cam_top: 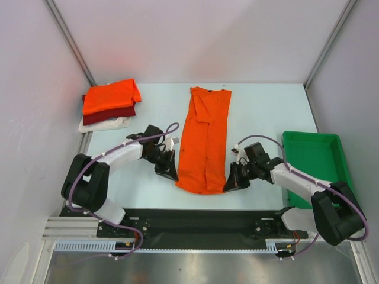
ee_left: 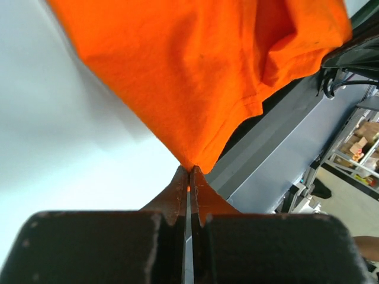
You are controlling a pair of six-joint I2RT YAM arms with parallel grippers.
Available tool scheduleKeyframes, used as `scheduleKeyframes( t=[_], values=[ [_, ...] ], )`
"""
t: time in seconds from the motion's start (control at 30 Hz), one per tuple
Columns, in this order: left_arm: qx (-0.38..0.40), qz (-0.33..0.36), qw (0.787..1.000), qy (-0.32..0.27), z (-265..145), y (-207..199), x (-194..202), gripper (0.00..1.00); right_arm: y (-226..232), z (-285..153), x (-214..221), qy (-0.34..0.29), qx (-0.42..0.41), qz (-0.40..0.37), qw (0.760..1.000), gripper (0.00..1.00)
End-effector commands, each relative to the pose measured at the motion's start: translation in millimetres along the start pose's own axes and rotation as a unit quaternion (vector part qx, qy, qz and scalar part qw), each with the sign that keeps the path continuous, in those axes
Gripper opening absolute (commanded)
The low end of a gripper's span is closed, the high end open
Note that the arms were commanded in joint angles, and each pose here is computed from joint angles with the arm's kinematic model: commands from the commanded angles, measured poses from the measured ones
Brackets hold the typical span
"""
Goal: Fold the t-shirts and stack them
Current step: Fold the tshirt
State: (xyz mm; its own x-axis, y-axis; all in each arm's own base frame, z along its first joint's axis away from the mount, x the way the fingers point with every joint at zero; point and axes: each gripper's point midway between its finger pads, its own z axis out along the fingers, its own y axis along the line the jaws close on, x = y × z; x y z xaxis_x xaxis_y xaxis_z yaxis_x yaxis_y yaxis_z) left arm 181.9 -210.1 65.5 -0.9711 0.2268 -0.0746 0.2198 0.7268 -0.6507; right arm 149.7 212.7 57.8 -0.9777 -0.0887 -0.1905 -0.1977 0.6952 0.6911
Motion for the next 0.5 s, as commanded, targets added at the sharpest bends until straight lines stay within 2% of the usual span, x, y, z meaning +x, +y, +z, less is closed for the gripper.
scheduleKeyframes(
  t=[0.0,0.13,0.27,0.47],
  values=[
    [0.017,0.051,0.998,-0.025,-12.7,-18.7,-12.9,0.0,10.8,-10.5,0.3,0.007,-0.009,-0.034,0.999,0.0],
    [0.017,0.075,0.996,-0.04,-22.2,-28.8,-28.9,0.0,16.7,-19.3,-17.4,-0.011,-0.013,-0.053,0.998,0.0],
    [0.019,0.092,0.994,-0.059,-27.6,-37.2,-46.6,0.01,30.8,-31.0,-55.3,-0.053,-0.023,-0.072,0.996,0.0],
    [0.01,0.104,0.992,-0.075,-32.2,-42.2,-85.6,0.0,33.0,-33.0,-93.1,-0.077,-0.019,-0.081,0.994,0.0]
  ],
)
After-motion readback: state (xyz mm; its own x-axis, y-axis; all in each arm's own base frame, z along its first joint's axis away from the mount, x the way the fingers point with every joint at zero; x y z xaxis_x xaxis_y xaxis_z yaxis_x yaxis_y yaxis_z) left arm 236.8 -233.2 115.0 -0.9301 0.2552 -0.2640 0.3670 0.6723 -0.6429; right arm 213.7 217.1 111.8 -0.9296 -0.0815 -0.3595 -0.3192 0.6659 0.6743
